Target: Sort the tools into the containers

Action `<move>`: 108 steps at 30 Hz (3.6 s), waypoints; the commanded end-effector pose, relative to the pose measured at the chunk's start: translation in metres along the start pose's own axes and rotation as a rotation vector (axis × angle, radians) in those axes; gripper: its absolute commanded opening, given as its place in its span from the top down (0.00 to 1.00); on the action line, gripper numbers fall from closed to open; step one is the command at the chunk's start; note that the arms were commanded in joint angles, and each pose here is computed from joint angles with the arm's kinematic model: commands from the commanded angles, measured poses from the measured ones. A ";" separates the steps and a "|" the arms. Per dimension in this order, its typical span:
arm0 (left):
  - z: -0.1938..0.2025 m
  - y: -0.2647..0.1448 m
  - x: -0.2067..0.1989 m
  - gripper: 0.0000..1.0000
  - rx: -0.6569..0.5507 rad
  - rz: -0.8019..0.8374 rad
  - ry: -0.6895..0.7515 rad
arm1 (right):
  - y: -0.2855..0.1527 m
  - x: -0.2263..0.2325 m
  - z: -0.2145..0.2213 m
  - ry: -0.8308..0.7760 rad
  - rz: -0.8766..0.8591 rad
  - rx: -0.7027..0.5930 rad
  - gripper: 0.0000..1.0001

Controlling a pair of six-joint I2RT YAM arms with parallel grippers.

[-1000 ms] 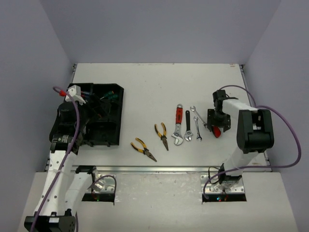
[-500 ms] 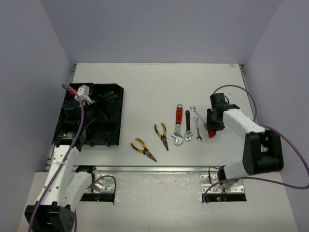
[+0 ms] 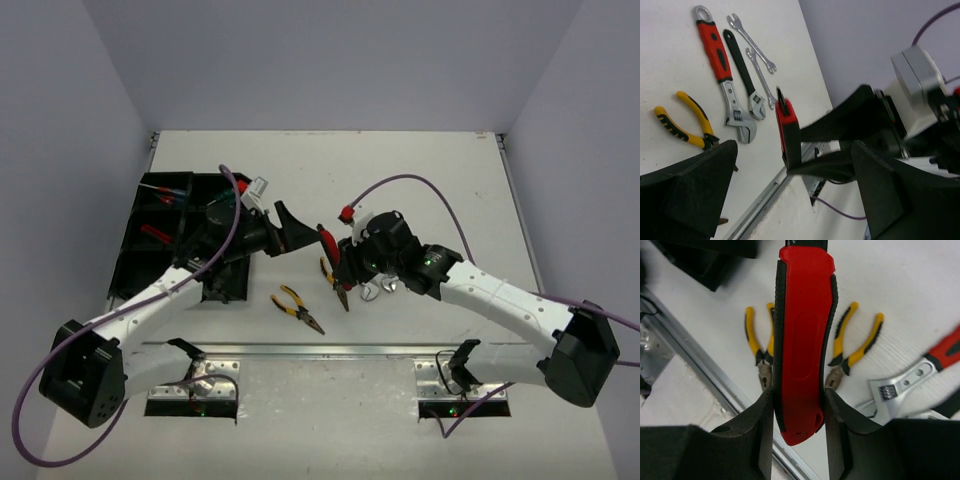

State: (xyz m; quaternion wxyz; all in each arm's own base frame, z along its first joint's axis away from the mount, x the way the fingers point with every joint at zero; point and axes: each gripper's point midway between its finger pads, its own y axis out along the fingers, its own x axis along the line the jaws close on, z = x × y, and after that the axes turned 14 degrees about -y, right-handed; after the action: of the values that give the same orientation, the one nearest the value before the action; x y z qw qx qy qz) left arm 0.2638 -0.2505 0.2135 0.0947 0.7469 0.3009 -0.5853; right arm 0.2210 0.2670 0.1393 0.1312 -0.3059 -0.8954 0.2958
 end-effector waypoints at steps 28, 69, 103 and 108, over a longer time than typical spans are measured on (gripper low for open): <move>-0.276 -0.256 0.143 1.00 -1.156 -1.056 -0.280 | -0.086 -0.072 -0.034 0.043 0.497 -0.169 0.01; -0.178 -0.196 0.045 0.00 -0.834 -0.645 0.099 | -0.027 -0.099 0.000 0.308 0.511 -0.011 0.01; -0.113 -0.171 0.041 0.00 -0.630 -0.585 0.330 | 0.073 -0.050 0.034 0.095 0.235 0.387 0.50; -0.112 -0.167 0.044 0.00 -0.611 -0.588 0.327 | 0.101 -0.037 0.029 0.012 0.183 0.417 0.56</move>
State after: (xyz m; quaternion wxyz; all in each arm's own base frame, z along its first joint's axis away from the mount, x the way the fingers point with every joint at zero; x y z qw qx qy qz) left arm 0.2619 -0.0409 0.2311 0.0820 0.6333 0.6810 -0.3584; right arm 0.2663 0.2640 0.0413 0.2080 -0.3765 -0.7527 0.4983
